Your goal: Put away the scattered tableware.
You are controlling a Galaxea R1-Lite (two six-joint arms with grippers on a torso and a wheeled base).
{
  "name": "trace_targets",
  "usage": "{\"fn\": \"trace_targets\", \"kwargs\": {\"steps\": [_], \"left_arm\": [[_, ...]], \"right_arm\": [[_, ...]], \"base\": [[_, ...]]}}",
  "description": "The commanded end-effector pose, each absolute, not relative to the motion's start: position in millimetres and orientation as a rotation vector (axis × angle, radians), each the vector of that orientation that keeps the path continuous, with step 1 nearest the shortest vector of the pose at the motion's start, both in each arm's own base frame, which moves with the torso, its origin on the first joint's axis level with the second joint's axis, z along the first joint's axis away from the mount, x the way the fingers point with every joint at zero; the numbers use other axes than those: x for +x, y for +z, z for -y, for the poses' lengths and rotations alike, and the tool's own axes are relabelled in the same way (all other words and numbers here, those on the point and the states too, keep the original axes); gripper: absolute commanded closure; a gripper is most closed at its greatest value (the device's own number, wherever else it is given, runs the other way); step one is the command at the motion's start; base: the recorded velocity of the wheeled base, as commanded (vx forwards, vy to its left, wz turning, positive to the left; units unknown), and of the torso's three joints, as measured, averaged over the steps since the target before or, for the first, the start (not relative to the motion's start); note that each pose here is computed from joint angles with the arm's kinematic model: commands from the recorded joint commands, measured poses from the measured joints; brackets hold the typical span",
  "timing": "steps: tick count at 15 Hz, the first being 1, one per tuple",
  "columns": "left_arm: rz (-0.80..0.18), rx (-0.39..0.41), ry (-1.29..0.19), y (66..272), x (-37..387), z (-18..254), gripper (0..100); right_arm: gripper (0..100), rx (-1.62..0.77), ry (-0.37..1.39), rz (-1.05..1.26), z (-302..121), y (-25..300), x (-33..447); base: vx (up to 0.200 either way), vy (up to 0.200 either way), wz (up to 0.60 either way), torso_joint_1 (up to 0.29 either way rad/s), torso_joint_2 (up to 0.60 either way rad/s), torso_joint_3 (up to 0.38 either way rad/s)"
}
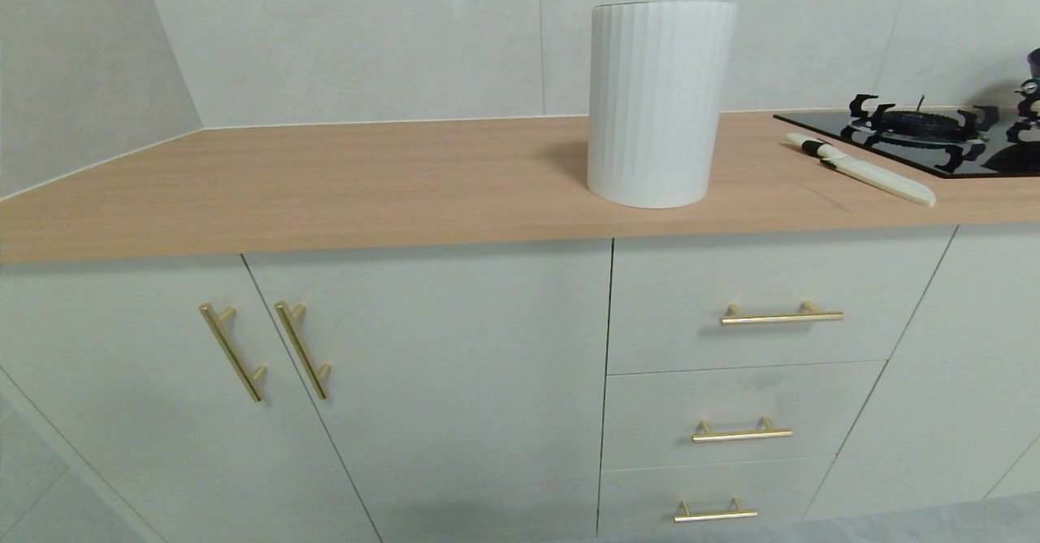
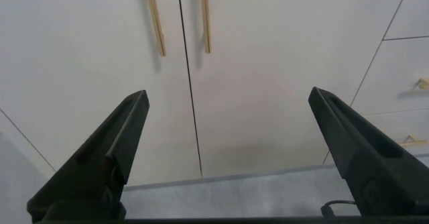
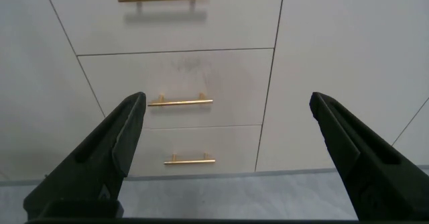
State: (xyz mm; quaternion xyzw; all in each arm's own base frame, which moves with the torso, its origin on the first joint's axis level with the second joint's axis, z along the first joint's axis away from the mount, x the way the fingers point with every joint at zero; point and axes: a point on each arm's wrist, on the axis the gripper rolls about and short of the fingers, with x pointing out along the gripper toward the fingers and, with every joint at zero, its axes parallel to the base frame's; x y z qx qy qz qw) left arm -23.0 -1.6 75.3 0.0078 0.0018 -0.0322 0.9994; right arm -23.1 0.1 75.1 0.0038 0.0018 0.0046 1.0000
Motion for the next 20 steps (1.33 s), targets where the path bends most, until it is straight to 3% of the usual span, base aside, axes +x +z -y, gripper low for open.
{"fn": "trace_targets", "kwargs": {"steps": [1,5,15,20], "left_arm": [[-0.004,0.015,-0.063,75.3,-23.0,1.6,0],[-0.004,0.015,-0.063,75.3,-23.0,1.6,0],[-0.004,0.017,-0.063,75.3,-23.0,1.6,0],[-0.004,0.017,-0.063,75.3,-23.0,1.6,0]], "right_arm": [[0,0.008,0.009,-0.006,-0.1,75.1,-22.9],[0,0.0,0.009,-0.006,-0.1,75.1,-22.9],[0,0.002,0.009,-0.006,-0.1,75.1,-22.9],[0,0.002,0.009,-0.006,-0.1,75.1,-22.9]], "base": [[0.0,0.0,0.0,0.0,0.0,0.0],[0.0,0.0,0.45,0.003,0.0,0.004],[0.0,0.0,0.0,0.0,0.0,0.0],[0.0,-0.2,0.0,0.002,0.0,0.001]]}}
